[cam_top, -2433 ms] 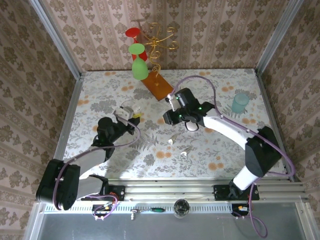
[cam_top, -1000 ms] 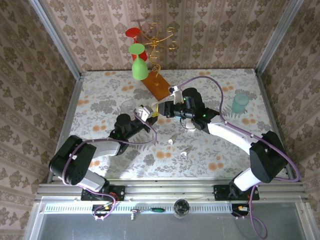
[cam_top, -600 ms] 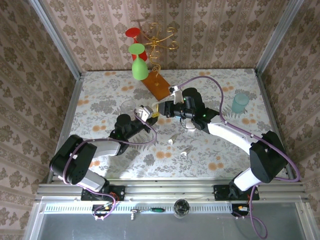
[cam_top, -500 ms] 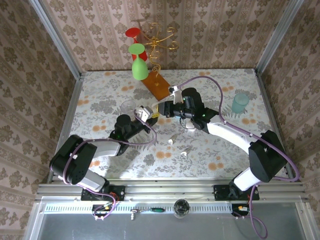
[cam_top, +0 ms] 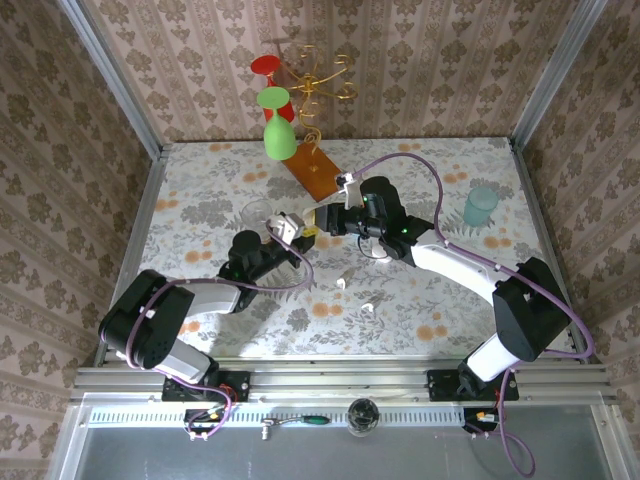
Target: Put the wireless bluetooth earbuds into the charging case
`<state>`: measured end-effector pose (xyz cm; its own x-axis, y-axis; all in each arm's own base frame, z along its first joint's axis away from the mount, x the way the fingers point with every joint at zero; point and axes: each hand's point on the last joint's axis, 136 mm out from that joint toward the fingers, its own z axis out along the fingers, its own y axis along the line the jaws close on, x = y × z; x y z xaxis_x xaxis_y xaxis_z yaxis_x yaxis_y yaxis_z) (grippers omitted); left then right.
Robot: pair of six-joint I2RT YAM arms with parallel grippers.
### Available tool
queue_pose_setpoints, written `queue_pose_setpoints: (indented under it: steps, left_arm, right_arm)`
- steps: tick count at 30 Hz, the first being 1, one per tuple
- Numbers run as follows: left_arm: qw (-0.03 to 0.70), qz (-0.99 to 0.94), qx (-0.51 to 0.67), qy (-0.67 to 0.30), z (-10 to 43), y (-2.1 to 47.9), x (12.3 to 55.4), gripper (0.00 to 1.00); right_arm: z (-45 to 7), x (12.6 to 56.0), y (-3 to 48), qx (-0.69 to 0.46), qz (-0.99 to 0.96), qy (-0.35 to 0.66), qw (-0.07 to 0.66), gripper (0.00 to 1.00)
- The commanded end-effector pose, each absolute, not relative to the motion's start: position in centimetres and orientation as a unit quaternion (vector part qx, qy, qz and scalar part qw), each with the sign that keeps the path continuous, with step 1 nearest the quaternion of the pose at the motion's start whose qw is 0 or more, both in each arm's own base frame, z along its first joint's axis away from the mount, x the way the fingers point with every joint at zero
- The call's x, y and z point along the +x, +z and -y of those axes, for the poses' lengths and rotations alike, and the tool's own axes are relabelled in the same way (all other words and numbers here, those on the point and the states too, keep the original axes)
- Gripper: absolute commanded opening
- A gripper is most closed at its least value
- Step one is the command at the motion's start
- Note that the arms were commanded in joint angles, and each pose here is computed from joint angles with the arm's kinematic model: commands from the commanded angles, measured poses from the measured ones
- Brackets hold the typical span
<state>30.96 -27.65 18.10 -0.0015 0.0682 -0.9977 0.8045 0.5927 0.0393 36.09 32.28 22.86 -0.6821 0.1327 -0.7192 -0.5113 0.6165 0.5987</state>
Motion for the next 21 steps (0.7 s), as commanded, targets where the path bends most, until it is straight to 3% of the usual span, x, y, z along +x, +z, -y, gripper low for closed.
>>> queue_pose_setpoints:
  steps: [1, 9, 15, 21]
  left_arm:
    - [0.647, -0.623, 0.315, -0.308, 27.6, 20.9, 31.4, 0.00]
    - [0.638, -0.616, 0.331, -0.322, 28.3, 20.7, 31.0, 0.00]
    - [0.633, -0.623, 0.334, -0.316, 28.0, 20.3, 31.1, 0.00]
    - [0.627, -0.624, 0.335, -0.323, 28.0, 20.1, 31.1, 0.00]
  right_arm:
    - [-31.7, 36.2, 21.7, -0.110, -0.824, 0.401, 0.385, 0.25]
    - [-31.6, 36.4, 21.8, -0.106, -0.826, 0.398, 0.385, 0.31]
    - [-31.5, 36.0, 23.5, -0.114, -0.814, 0.409, 0.397, 0.44]
    - [-32.5, 35.4, 23.8, -0.134, -0.811, 0.430, 0.374, 0.37]
